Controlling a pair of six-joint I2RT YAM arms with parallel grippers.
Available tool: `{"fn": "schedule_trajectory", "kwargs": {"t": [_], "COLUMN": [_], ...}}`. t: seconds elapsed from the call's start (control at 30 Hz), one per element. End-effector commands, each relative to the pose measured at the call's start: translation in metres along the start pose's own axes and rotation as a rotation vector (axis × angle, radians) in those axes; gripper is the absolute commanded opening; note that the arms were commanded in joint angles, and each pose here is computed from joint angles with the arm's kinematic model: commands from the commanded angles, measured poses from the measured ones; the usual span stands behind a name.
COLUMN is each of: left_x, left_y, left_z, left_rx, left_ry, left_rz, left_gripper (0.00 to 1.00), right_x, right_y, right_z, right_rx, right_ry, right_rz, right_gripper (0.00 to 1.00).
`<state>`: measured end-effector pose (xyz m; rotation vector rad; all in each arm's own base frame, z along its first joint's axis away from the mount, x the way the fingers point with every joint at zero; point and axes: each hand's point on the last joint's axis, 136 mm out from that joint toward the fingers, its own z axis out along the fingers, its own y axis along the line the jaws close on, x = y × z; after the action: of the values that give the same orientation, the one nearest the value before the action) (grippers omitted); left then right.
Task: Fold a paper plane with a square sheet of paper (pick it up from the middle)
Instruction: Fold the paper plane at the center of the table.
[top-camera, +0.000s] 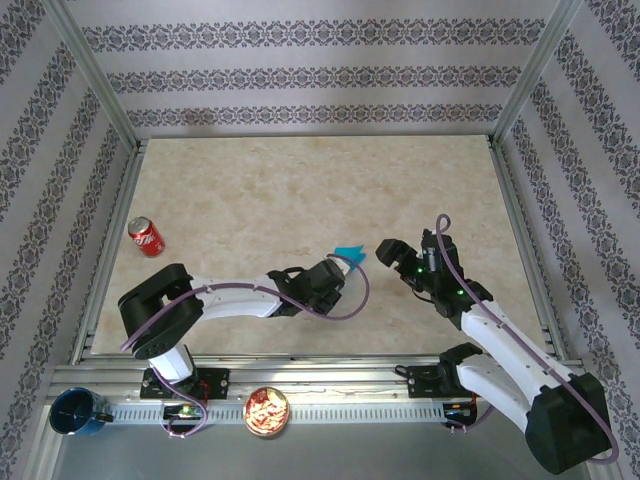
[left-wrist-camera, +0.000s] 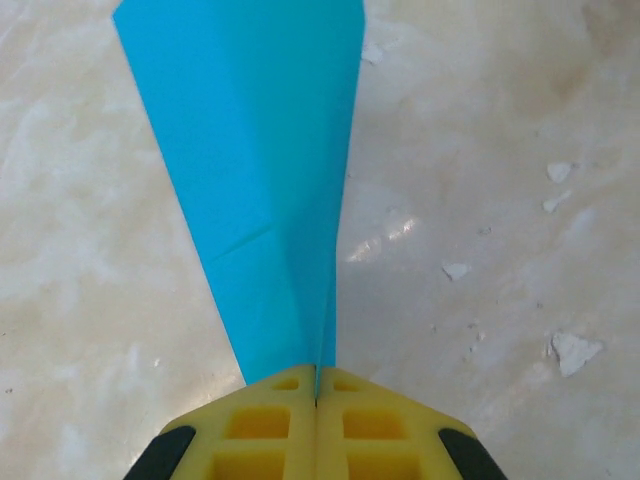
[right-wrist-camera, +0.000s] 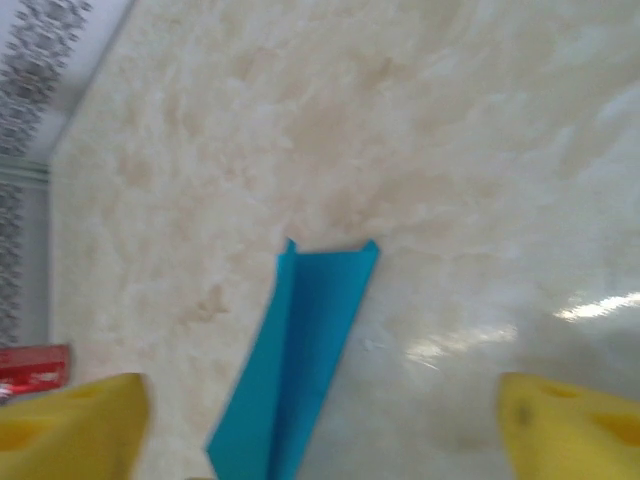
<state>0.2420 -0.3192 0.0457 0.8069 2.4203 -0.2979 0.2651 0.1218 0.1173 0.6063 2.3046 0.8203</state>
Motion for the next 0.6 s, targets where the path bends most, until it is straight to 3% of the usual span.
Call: {"fn": "schedule_trajectory", "kwargs": {"t": [0.0,0.33,0.57], "left_x": [-0.015,-0.013,-0.013], "left_y": [-0.009,-0.005,-0.005], "left_z": [-0.004,0.002,0.007], "left_rx": [0.137,0.289,0.381], "left_ry": [-0.051,-0.056,-0.051], "left_rz": [-0.137,-0.32,-0.408], "left_gripper": [0.0,0.0,0.0], "right_x": [-0.006,-0.014,-0.007], "right_y": [-0.014,0.015,0.022], "right_z": [-0.012,-0.026,-0.025], "right_rx": [0.118,-0.016,-0.131], "right_ry": [0.002,-0.039,-0.006], "right_rz": [-0.103,-0.178,-0.118], "right_gripper": [0.98,0.98,0.98]}}
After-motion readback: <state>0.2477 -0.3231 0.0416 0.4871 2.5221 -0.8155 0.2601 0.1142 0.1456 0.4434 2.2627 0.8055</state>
